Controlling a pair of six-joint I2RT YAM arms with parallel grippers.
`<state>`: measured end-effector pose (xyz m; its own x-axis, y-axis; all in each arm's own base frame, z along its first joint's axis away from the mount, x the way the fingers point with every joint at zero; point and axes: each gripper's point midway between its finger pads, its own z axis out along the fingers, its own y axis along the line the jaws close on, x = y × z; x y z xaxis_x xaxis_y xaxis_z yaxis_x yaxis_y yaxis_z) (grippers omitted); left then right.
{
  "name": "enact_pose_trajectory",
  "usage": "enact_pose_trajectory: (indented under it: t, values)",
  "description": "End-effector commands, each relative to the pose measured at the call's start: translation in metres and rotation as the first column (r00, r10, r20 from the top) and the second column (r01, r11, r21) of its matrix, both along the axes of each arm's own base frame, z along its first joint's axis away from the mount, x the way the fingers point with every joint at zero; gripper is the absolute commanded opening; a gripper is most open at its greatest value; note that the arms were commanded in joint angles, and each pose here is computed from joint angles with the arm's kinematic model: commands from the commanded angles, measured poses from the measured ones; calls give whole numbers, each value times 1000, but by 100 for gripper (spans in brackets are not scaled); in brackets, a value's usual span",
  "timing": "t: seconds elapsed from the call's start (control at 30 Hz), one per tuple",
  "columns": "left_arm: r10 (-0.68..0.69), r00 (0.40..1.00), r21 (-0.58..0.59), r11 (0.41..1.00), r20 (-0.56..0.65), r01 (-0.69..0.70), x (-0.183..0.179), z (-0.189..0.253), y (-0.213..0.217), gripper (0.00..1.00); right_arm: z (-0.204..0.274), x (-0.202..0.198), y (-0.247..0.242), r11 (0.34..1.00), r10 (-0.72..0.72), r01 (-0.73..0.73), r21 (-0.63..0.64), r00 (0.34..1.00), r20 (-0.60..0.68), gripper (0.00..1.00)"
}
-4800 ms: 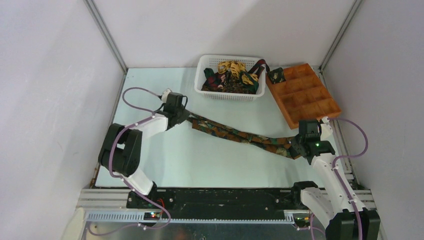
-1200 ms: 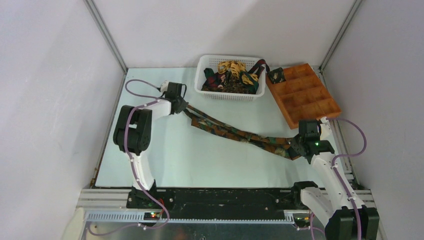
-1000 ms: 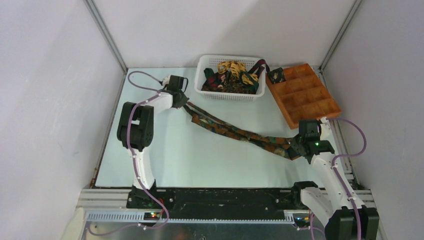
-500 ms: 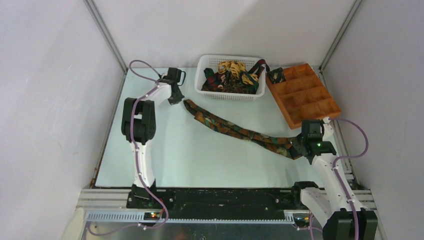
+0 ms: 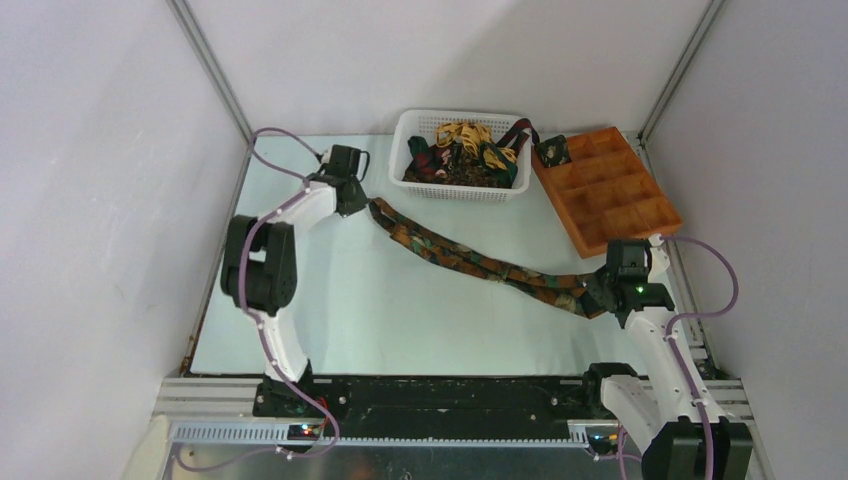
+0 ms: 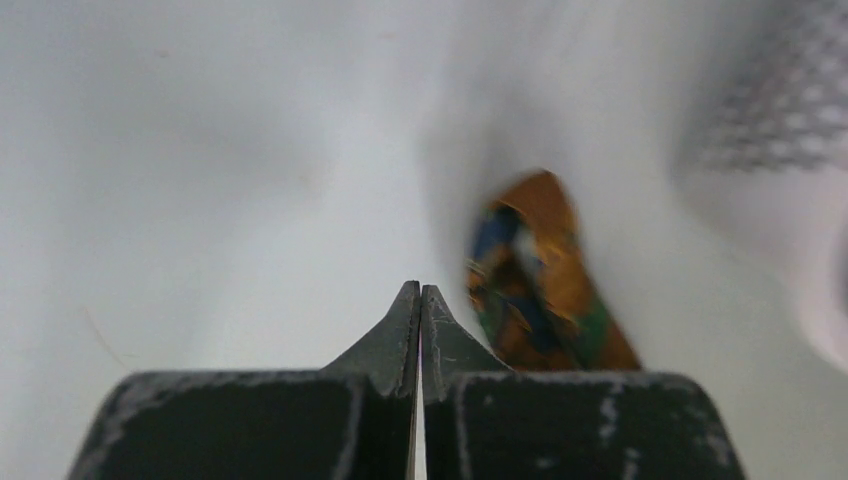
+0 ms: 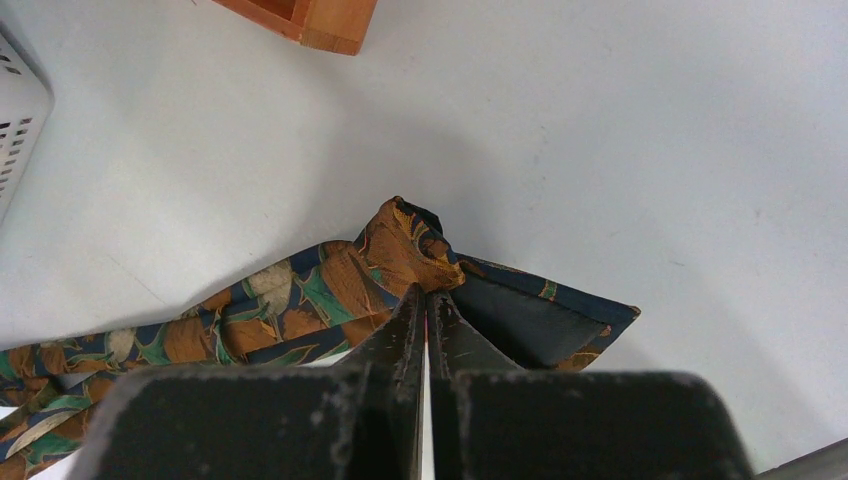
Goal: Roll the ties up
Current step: Flatten out the tie at the center of the board.
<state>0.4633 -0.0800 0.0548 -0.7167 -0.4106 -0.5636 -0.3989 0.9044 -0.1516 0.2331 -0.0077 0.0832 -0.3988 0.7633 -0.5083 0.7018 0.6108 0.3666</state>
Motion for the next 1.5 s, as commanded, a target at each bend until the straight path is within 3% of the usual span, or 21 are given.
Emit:
enact_pose_trajectory:
  t: [0.0,0.17,0.3,0.6,1.03,1.3,1.47]
  values:
    - [-87,958,-191,971,273,143,1,76,-70,0,7,7,-1,1000,6,-6,-4,999,38,0]
    - [-148,947,-292,927,285,233,-13,63,-116,0,6,7,-1,1000,9,-9,-5,999,35,0]
    - [-208,939,-295,911,276,288,-17,51,-145,0,7,6,-1,1000,8,-8,-9,999,36,0]
    - [-254,942,-304,900,218,313,-13,22,-162,0,8,5,-1,1000,8,-7,-9,999,38,0]
    - [-310,950,-236,921,34,309,-58,-30,-140,0,7,4,-3,1000,1,-1,-17,999,32,0]
    - [-287,958,-190,941,-10,280,-63,-45,-128,0,7,4,-5,1000,-1,2,-22,999,33,0]
    - [-213,975,-96,974,-61,207,-61,-47,-103,0,7,3,-6,1000,-4,4,-24,999,33,0]
